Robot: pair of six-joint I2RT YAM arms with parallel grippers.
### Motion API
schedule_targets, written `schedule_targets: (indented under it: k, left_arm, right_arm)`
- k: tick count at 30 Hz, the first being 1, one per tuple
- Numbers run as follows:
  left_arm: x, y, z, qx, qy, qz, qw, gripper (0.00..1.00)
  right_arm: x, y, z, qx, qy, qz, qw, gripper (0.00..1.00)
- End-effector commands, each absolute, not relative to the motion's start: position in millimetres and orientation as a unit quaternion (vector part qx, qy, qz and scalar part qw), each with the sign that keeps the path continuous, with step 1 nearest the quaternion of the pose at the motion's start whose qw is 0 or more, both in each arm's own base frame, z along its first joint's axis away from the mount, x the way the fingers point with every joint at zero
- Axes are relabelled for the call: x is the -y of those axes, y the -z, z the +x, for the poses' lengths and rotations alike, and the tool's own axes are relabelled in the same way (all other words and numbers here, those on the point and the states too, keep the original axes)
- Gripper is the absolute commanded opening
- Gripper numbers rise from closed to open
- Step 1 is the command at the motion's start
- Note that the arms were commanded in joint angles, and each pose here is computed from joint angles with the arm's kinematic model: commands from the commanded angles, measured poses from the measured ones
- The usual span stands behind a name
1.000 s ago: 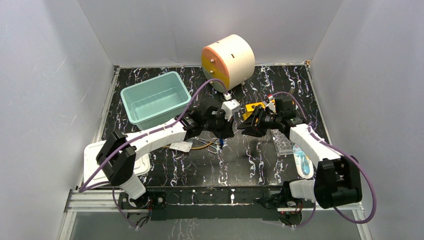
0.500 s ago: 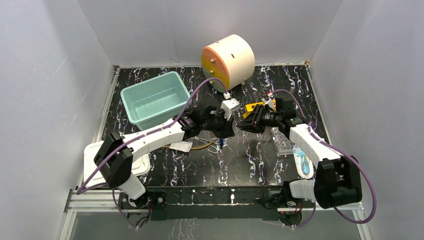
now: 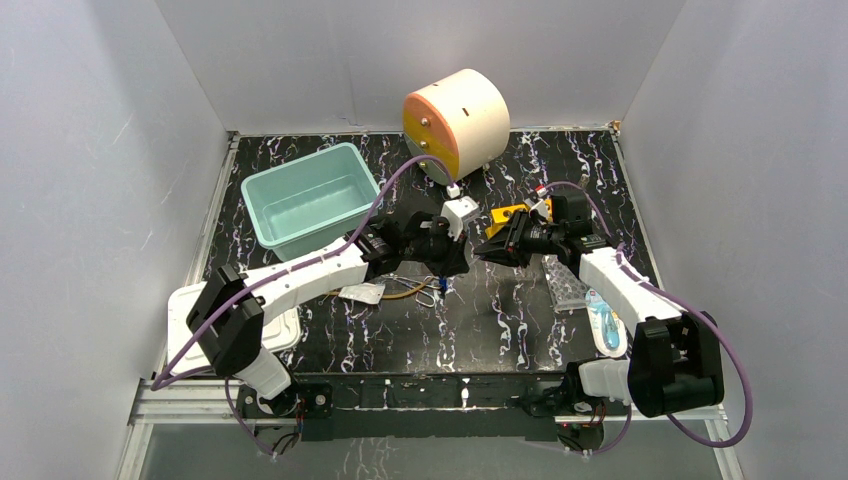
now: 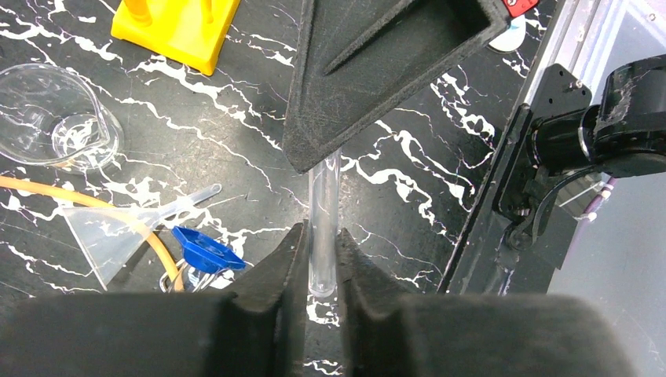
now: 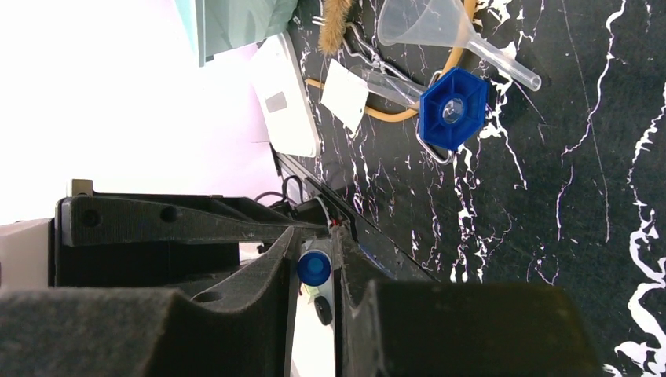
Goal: Organize the chemistry lab equipment
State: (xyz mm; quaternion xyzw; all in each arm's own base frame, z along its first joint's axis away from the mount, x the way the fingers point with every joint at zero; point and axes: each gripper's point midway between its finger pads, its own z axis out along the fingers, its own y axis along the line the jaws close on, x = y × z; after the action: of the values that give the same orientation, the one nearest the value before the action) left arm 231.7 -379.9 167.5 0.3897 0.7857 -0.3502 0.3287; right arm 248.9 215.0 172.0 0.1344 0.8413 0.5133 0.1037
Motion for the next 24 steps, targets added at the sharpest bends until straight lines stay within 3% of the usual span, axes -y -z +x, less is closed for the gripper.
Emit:
schedule_targets:
  k: [1, 5, 9, 16, 24]
  left_arm:
    - [376.6, -204.0, 238.7, -0.771, 0.362, 0.378, 0.363, 0.27]
    - [368.7, -206.0, 246.6, -0.781, 0.356, 0.354, 0.372, 0.59]
    - [357.2, -212.2, 252.5, -0.788, 0.357, 0.327, 0.381, 0.75]
    - [342.5, -194.5, 250.2, -0.807, 0.365, 0.271, 0.377, 0.80]
    - [337.4, -181.3, 247.0, -0.817, 0.356, 0.267, 0.367, 0.80]
  right_arm:
    - [-217.1, -195.2, 255.6, -0.838, -0.519, 0.110, 0.128, 0.22]
    - [-203.1, -190.0, 265.6, -0.867, -0.459, 0.108, 0.161, 0.21]
    - [-172.1, -181.2, 276.4, -0.910, -0.346, 0.105, 0.203, 0.22]
    - [-94.8, -174.2, 284.1, -0.951, -0.120, 0.116, 0.260, 0.23]
    - [-40.9, -183.9, 281.3, -0.946, 0.018, 0.137, 0.294, 0.23]
